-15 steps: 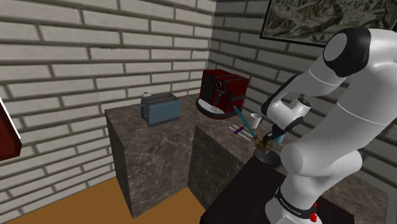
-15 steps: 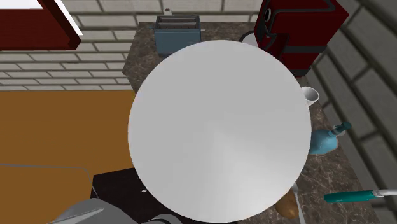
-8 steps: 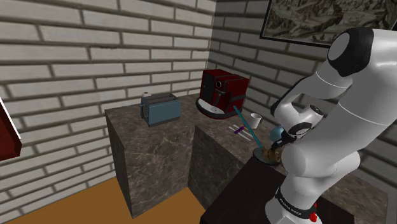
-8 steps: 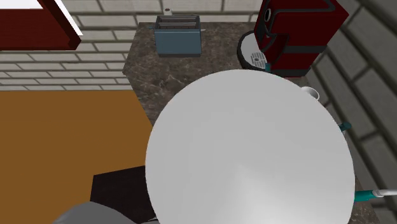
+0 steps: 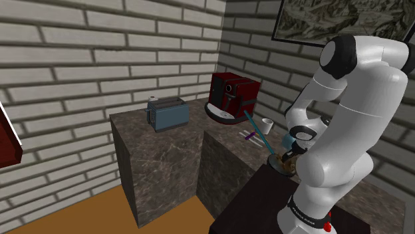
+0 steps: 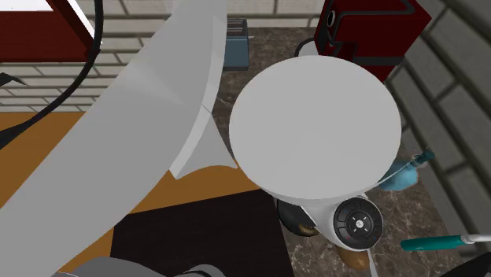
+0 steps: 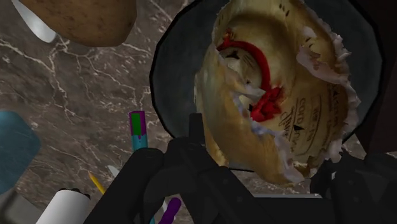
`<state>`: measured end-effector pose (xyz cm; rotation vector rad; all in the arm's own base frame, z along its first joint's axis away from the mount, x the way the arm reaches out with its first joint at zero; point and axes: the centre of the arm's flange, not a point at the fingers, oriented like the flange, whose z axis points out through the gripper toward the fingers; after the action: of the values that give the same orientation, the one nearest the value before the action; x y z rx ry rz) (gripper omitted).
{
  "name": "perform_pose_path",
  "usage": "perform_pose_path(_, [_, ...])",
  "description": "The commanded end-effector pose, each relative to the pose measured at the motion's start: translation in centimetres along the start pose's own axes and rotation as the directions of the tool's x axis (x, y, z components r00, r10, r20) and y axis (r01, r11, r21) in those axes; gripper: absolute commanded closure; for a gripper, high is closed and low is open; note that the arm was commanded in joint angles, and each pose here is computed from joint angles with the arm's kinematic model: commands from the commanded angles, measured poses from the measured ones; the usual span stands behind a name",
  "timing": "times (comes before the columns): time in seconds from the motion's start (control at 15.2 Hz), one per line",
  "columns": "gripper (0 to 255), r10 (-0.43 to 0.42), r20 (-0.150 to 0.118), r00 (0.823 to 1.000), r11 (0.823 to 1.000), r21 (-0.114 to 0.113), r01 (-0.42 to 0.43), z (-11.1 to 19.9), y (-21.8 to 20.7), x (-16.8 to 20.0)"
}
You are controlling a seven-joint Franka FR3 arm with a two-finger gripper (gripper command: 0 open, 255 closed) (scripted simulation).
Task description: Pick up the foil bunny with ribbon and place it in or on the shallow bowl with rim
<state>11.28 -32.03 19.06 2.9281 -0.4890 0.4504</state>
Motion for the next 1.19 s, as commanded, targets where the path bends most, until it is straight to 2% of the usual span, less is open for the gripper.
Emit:
perform_pose_path(0.0, [255, 0.001, 0.005, 1.0, 1.0, 0.004, -0.001, 0.2, -0.3, -0.2])
perform_pose_path(0.33, [255, 0.001, 0.005, 1.0, 1.0, 0.004, -0.001, 0.2, -0.3, -0.2])
perform_pose_path(0.4, [0, 0.001, 0.005, 1.0, 1.0, 0.004, -0.001, 0.2, -0.3, -0.2])
perform_pose_path(0.73, [0, 0.001, 0.005, 1.0, 1.0, 0.004, -0.001, 0.2, -0.3, -0.2])
perform_pose_path(0.99, [0, 0.001, 0.005, 1.0, 1.0, 0.004, -0.001, -4.8, -0.3, -0.2])
perform_pose_path(1.12, [0, 0.001, 0.005, 1.0, 1.0, 0.004, -0.001, -4.8, -0.3, -0.2])
